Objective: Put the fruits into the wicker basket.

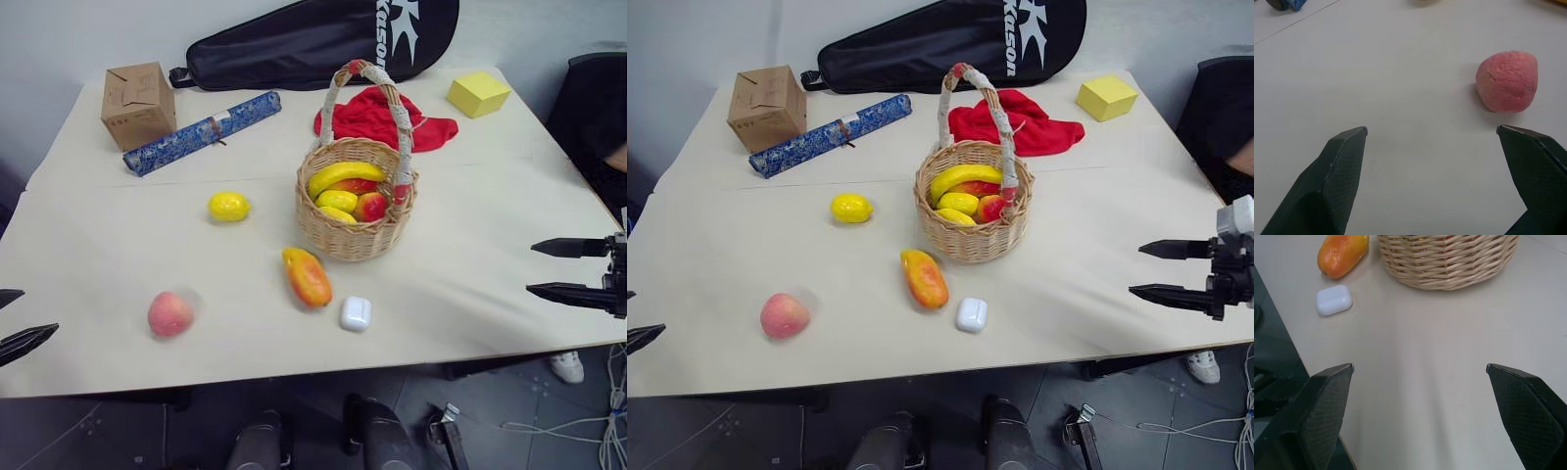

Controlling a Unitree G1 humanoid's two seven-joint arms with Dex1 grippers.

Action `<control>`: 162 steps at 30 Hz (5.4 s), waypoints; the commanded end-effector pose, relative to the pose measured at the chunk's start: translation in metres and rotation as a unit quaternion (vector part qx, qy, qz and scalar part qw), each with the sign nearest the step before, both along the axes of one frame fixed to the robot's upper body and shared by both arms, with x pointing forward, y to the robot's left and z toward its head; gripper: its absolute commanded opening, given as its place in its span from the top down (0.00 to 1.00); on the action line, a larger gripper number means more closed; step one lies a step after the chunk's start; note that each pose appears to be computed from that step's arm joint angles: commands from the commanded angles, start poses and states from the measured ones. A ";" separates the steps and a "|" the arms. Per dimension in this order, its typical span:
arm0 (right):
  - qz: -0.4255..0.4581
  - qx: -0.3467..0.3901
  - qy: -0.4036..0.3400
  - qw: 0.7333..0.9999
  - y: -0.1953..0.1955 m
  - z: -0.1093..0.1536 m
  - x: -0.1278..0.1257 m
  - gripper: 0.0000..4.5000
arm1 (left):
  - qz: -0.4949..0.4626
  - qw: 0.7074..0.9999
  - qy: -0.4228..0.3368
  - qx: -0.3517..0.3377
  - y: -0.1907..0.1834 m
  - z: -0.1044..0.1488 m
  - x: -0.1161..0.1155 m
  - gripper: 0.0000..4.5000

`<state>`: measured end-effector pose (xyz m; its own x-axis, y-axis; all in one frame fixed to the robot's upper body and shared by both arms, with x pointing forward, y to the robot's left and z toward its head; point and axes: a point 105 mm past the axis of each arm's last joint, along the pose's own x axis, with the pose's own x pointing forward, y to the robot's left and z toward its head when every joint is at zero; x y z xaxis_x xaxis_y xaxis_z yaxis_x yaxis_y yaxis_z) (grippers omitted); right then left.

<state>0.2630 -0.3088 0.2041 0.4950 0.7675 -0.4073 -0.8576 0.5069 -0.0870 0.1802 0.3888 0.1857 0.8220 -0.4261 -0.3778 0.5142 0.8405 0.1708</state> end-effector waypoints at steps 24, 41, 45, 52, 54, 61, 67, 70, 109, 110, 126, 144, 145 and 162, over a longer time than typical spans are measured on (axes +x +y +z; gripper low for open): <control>0.018 -0.021 -0.021 0.999 0.014 0.010 0.005 0.00 | -0.014 1.000 -0.019 0.002 -0.007 0.009 0.005 0.01; 0.190 0.065 -0.050 0.978 0.176 -0.057 0.012 0.00 | -0.417 0.908 -0.019 -0.051 -0.211 0.042 0.026 0.01; 0.188 0.038 -0.068 0.979 0.193 -0.084 0.022 0.00 | -0.447 0.892 -0.017 -0.066 -0.231 0.049 0.034 0.01; 0.165 0.019 -0.069 0.984 0.209 -0.112 0.035 0.00 | -0.476 0.878 -0.012 -0.058 -0.247 0.050 0.041 0.01; 0.177 0.013 -0.062 0.982 0.211 -0.118 0.030 0.00 | -0.479 0.876 -0.014 -0.058 -0.249 0.053 0.042 0.01; 0.144 0.045 -0.052 0.987 0.210 -0.120 0.030 0.21 | -0.483 0.874 -0.020 -0.057 -0.252 0.056 0.046 0.00; 0.015 0.129 -0.033 0.991 0.148 -0.090 0.031 0.38 | -0.482 0.874 -0.036 -0.060 -0.255 0.060 0.051 0.00; -0.089 0.127 -0.043 0.987 0.092 -0.078 0.037 0.38 | -0.476 0.876 -0.043 -0.062 -0.254 0.060 0.052 0.00; 0.347 0.070 -0.077 0.932 0.185 0.062 -0.026 0.01 | -0.041 0.999 -0.014 -0.020 -0.103 -0.039 0.027 0.00; 0.351 0.071 -0.077 0.930 0.186 0.063 -0.026 0.01 | -0.032 0.999 -0.027 -0.013 -0.101 -0.040 0.034 0.00; 0.328 0.083 -0.084 0.937 0.184 0.060 -0.023 0.00 | -0.073 0.997 -0.008 -0.018 -0.116 -0.074 0.061 0.20; 0.140 0.083 -0.170 0.972 0.180 0.057 0.026 0.00 | -0.268 0.955 -0.089 -0.094 -0.330 0.074 0.177 0.41; 0.134 0.084 -0.176 0.972 0.179 0.059 0.027 0.00 | -0.274 0.955 -0.086 -0.079 -0.335 0.071 0.181 0.41; 0.106 0.082 -0.166 0.977 0.174 0.057 0.017 0.00 | -0.286 0.941 -0.134 -0.125 -0.291 0.079 0.179 0.00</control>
